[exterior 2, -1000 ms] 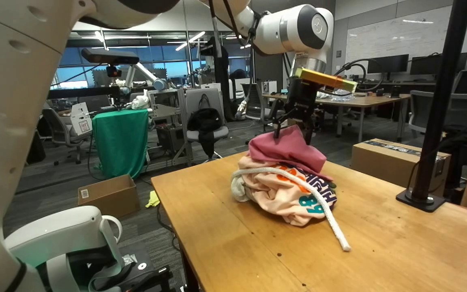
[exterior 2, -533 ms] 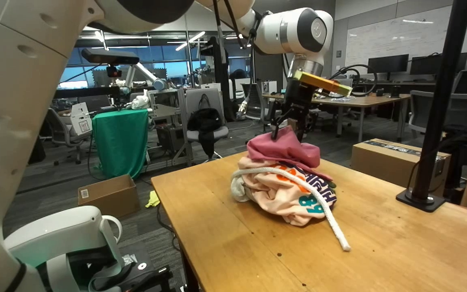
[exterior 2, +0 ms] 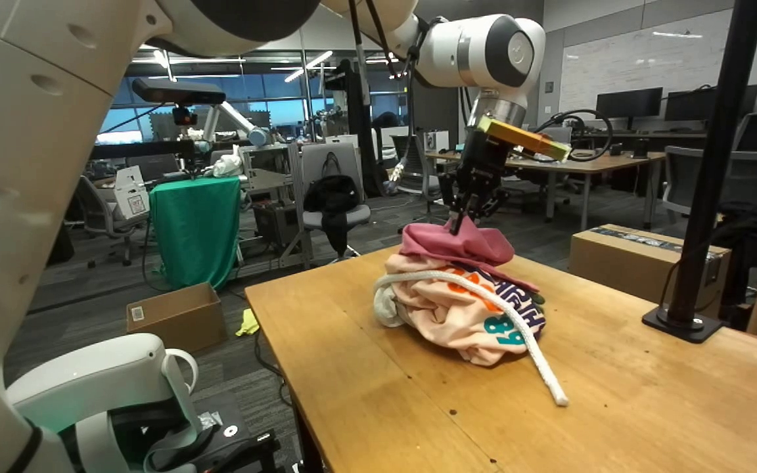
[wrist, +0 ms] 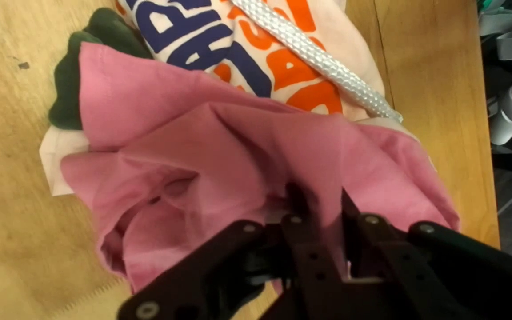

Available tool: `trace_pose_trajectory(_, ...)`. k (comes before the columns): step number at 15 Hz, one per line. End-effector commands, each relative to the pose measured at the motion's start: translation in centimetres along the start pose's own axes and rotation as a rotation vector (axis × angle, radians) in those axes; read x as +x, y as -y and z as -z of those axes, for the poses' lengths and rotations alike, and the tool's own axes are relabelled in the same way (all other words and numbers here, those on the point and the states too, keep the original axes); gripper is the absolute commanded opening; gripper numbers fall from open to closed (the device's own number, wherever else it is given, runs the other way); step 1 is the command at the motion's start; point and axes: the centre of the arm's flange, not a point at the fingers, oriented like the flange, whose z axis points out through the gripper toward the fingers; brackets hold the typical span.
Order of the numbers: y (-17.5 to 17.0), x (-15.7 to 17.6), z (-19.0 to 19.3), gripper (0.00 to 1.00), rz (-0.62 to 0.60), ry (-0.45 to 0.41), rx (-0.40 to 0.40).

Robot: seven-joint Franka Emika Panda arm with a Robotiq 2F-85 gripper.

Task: Separate the objects on the table.

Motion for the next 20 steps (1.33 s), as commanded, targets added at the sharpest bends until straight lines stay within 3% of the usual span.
trace_pose_trajectory(1,0.0,-0.7,0.4,0.04,-0.01,-0.003,0.012)
trace_pose_trajectory(7,0.1,-3.8,3.8,0.09,-0.087,-0.067,-0.088)
trace_pose_trajectory(15,0.3,-16.8,13.1,0.07,-0.372,-0.233,-0.37)
trace_pose_trajectory(20,0.3,-24.9,14.5,0.08,-0.588,-0.306,-0.528)
